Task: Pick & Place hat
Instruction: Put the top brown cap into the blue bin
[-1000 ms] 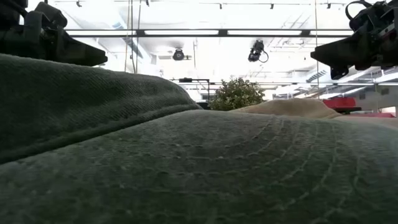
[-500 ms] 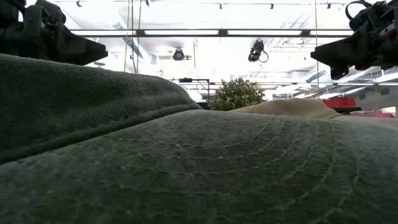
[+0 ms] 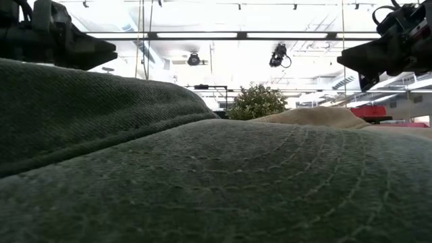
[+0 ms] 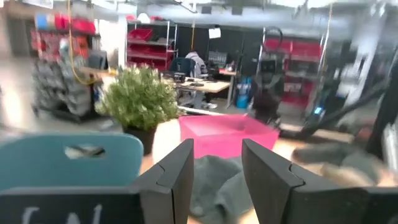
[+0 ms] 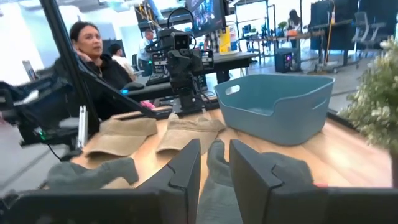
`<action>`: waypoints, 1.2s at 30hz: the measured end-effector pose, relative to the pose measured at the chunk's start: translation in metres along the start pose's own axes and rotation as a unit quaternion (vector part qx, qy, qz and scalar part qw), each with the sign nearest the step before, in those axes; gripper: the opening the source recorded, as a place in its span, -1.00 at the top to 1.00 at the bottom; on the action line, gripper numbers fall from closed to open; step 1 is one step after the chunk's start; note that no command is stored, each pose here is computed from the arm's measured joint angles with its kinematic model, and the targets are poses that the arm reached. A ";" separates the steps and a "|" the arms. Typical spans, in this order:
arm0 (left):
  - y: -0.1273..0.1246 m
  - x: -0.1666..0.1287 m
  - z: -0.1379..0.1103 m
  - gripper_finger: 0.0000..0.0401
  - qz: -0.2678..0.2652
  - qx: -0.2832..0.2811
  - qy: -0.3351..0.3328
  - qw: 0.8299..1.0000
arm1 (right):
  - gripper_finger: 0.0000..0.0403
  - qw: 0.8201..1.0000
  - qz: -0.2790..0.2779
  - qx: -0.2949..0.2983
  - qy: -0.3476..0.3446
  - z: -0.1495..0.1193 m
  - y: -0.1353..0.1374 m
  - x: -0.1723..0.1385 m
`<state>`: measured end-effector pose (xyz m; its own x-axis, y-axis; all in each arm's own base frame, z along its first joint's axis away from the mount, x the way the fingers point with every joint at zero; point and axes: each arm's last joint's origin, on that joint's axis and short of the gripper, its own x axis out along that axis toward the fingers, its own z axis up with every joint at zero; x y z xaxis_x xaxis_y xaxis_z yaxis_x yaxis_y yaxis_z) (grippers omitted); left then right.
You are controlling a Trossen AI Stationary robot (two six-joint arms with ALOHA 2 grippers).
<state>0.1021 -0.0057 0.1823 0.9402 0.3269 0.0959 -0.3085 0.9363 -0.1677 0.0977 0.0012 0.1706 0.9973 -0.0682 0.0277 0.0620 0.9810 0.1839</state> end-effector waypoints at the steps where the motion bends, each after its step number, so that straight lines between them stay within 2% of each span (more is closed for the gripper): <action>1: -0.001 0.001 0.005 0.31 -0.008 -0.011 0.003 1.000 | 0.55 1.000 0.000 0.004 0.000 0.000 0.000 0.000; 5: -0.008 0.003 0.035 0.31 -0.025 -0.029 0.046 0.998 | 0.55 1.000 -0.004 0.010 -0.001 0.000 0.000 0.000; 8: -0.013 0.008 0.054 0.31 -0.005 -0.025 0.134 0.991 | 0.55 1.000 -0.004 0.010 -0.001 0.000 0.000 0.000; 10: -0.017 0.013 0.065 0.31 0.017 -0.039 0.190 0.981 | 0.55 1.000 -0.004 0.010 -0.002 0.000 0.000 0.000; 13: -0.024 0.023 0.067 0.31 0.057 -0.068 0.288 0.953 | 0.55 1.000 -0.004 0.012 -0.001 0.000 0.000 0.000; 15: -0.031 0.033 0.063 0.31 0.071 -0.101 0.336 0.934 | 0.55 1.000 -0.004 0.013 -0.001 0.000 0.000 0.000; 18: -0.041 0.047 0.043 0.31 0.076 -0.136 0.415 0.896 | 0.55 1.000 -0.004 0.010 -0.001 0.000 0.000 0.000; 20: -0.046 0.055 0.027 0.31 0.092 -0.146 0.460 0.871 | 0.55 1.000 -0.004 0.009 -0.001 0.000 0.000 0.000; 22: -0.051 0.061 0.014 0.31 0.116 -0.152 0.485 0.853 | 0.55 1.000 -0.004 0.008 -0.001 0.000 0.000 0.000; 26: -0.058 0.069 -0.003 0.31 0.132 -0.147 0.507 0.839 | 0.55 1.000 -0.004 0.008 -0.001 0.000 0.000 0.000; 32: -0.065 0.072 -0.016 0.31 0.165 -0.182 0.515 0.822 | 0.55 1.000 -0.004 0.006 -0.001 0.000 0.000 0.000; 36: -0.067 0.073 -0.025 0.31 0.189 -0.159 0.511 0.824 | 0.55 1.000 -0.004 -0.013 -0.001 0.000 0.000 0.000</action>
<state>0.1955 -0.0478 0.1760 0.4673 0.1573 -0.8700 -0.7058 0.6591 -0.2599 0.0977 0.0010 0.1706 0.9967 -0.0762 0.0278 0.0709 0.9848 0.1585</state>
